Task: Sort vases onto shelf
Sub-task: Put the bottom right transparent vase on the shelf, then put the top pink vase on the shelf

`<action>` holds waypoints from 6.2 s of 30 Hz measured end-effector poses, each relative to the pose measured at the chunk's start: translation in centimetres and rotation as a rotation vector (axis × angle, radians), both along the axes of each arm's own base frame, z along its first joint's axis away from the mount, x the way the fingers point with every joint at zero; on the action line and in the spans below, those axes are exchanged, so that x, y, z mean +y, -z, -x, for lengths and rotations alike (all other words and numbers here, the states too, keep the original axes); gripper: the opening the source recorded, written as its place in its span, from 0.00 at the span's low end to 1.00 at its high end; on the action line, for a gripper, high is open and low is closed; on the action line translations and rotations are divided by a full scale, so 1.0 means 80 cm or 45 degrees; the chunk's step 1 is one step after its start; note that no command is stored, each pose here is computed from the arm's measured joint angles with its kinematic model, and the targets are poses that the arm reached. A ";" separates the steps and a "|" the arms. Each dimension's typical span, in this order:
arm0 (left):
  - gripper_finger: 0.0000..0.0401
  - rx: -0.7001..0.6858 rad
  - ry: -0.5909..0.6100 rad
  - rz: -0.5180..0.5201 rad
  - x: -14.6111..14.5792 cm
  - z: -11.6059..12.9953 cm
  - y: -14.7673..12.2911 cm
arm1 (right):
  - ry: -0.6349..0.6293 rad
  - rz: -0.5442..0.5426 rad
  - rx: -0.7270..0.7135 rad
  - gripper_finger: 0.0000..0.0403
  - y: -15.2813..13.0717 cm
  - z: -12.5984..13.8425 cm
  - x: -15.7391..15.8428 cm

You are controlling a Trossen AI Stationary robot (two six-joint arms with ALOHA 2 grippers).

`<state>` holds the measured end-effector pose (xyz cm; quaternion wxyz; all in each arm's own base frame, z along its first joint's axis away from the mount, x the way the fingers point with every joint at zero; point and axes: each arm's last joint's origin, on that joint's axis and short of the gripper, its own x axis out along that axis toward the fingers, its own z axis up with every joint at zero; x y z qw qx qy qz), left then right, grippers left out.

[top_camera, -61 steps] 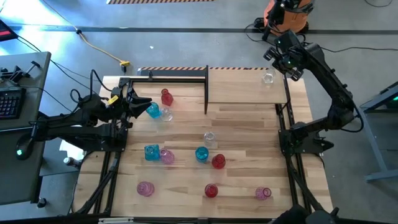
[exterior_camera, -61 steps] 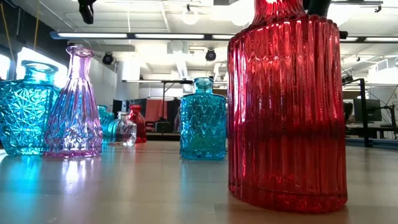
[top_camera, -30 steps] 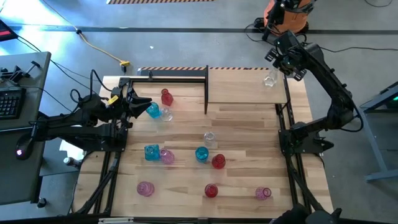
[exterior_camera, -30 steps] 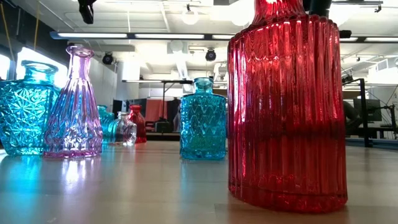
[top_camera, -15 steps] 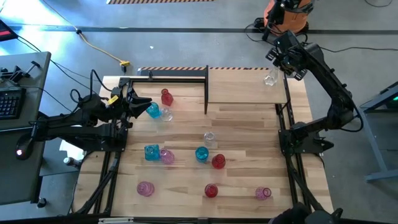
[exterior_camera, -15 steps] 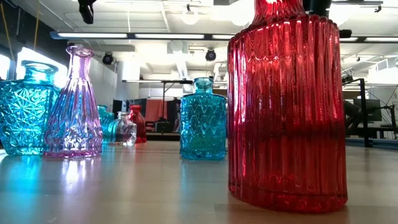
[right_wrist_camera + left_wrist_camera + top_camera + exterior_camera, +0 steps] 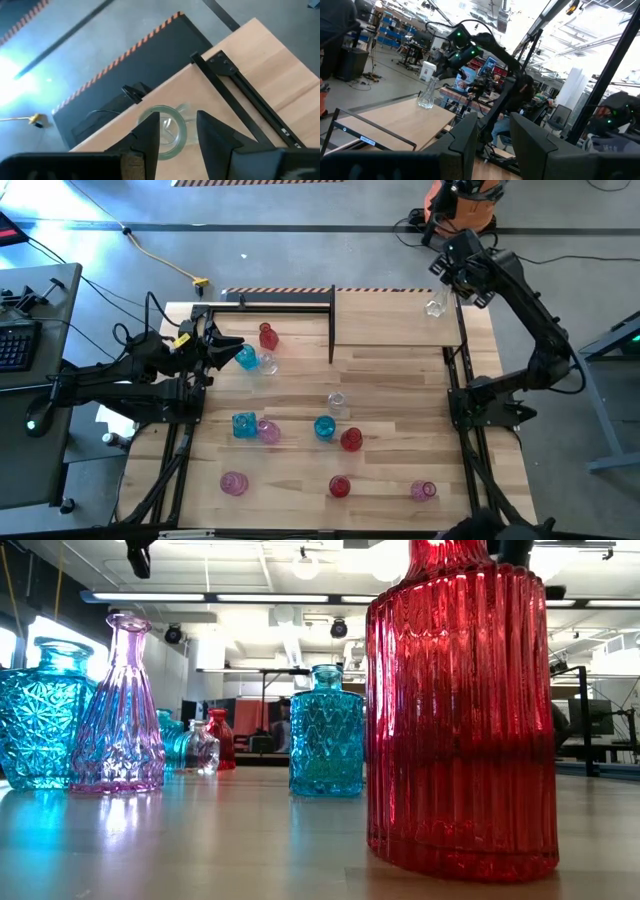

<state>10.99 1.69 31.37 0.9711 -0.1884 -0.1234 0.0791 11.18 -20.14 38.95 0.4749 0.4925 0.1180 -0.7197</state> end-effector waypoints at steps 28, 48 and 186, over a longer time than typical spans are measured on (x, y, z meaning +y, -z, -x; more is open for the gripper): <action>0.26 0.000 0.000 0.000 0.000 0.000 0.000 | -0.983 0.023 -0.241 0.27 -0.030 -0.056 0.083; 0.26 -0.001 0.001 0.000 0.000 0.000 0.000 | -1.447 -0.014 -0.236 0.27 -0.030 -0.102 0.160; 0.26 1.414 0.188 1.090 -0.070 -0.139 -0.009 | -1.894 0.217 0.290 0.27 -0.024 -0.107 0.244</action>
